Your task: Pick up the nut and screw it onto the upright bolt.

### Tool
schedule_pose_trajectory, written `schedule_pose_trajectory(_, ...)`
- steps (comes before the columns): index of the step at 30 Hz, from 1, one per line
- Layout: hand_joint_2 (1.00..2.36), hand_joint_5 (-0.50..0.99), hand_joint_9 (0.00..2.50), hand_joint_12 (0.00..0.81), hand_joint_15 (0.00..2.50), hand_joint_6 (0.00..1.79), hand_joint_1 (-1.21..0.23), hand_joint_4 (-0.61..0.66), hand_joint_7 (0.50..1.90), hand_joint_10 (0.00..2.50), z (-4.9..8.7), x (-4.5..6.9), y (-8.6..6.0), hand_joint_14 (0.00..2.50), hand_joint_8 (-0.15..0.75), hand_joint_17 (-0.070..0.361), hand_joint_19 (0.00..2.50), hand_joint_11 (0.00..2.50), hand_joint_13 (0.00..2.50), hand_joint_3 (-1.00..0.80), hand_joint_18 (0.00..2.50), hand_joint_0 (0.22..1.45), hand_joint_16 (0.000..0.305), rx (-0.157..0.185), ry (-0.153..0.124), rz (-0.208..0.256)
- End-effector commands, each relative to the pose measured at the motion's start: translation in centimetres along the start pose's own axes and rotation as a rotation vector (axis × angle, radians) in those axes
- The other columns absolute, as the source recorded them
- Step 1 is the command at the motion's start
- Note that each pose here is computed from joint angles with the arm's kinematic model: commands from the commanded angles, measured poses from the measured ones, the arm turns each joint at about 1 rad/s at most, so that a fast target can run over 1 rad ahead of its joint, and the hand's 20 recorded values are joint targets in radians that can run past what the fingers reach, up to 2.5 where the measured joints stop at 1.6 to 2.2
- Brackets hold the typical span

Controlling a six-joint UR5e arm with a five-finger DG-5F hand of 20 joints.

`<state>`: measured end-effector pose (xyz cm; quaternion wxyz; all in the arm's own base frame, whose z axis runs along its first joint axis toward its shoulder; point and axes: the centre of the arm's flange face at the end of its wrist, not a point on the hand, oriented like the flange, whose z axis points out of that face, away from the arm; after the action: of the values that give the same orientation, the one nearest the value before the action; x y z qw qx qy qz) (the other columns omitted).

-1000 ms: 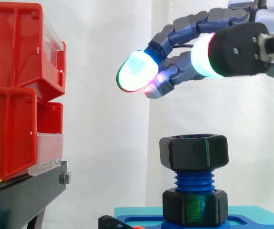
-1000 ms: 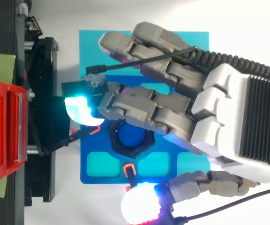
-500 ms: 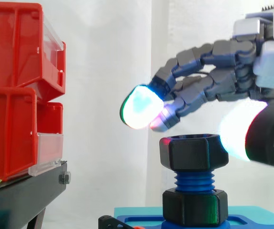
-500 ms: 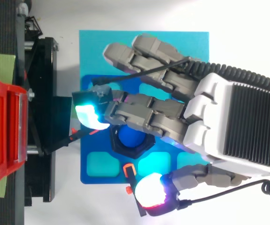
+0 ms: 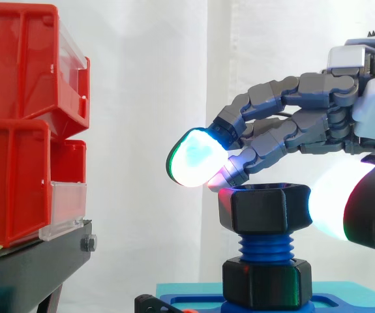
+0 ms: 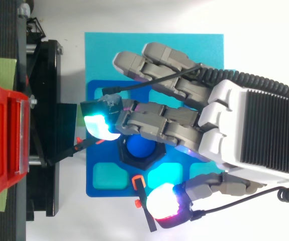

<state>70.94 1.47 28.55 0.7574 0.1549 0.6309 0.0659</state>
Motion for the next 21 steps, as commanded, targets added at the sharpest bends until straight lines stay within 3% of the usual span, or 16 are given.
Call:
schedule_pose_trajectory(1, 1.00, -0.23, 0.26, 0.415, 0.00, 0.50, -0.74, 0.19, 0.74, 0.00, 0.0, 0.0, -0.3, 0.00, 0.269, 0.136, 0.00, 0.00, 0.07, -0.50, 0.00, 0.35, 0.061, -0.001, 0.002, -0.002)
schedule_pose_trajectory(6, 1.00, -0.22, 0.27, 0.424, 0.00, 0.50, -0.65, 0.20, 0.75, 0.00, 0.1, -0.1, -0.6, 0.00, 0.281, 0.136, 0.01, 0.00, 0.07, -0.50, 0.00, 0.34, 0.061, -0.011, 0.005, -0.003)
schedule_pose_trajectory(7, 1.00, -0.22, 0.28, 0.426, 0.00, 0.50, -0.63, 0.21, 0.76, 0.00, 0.1, 0.2, -0.7, 0.00, 0.284, 0.136, 0.00, 0.00, 0.08, -0.50, 0.00, 0.34, 0.061, -0.010, 0.009, -0.005)
schedule_pose_trajectory(8, 1.00, -0.21, 0.28, 0.428, 0.00, 0.50, -0.62, 0.21, 0.76, 0.00, 0.2, 1.6, -1.1, 0.00, 0.287, 0.137, 0.00, 0.00, 0.08, -0.50, 0.00, 0.33, 0.061, -0.010, 0.023, -0.009)
schedule_pose_trajectory(9, 1.00, -0.21, 0.28, 0.429, 0.00, 0.50, -0.62, 0.21, 0.76, 0.00, 0.2, 1.6, -1.2, 0.00, 0.287, 0.138, 0.00, 0.00, 0.08, -0.50, 0.00, 0.33, 0.061, -0.008, 0.023, -0.008)
schedule_pose_trajectory(10, 1.00, -0.21, 0.28, 0.428, 0.00, 0.50, -0.62, 0.21, 0.77, 0.00, 0.3, 2.6, -1.6, 0.00, 0.287, 0.137, 0.00, 0.00, 0.09, -0.50, 0.00, 0.33, 0.061, -0.014, 0.031, -0.004)
schedule_pose_trajectory(15, 1.00, -0.21, 0.31, 0.422, 0.00, 0.50, -0.68, 0.22, 0.79, 0.00, 0.8, 2.2, -1.8, 0.00, 0.286, 0.137, 0.01, 0.00, 0.10, -0.50, 0.00, 0.34, 0.061, -0.036, -0.004, 0.037)
schedule_pose_trajectory(21, 1.00, -0.20, 0.34, 0.415, 0.00, 0.50, -0.66, 0.23, 0.81, 0.00, 0.9, 2.1, -2.2, 0.00, 0.287, 0.132, 0.02, 0.00, 0.12, -0.50, 0.00, 0.36, 0.059, -0.029, -0.006, 0.036)
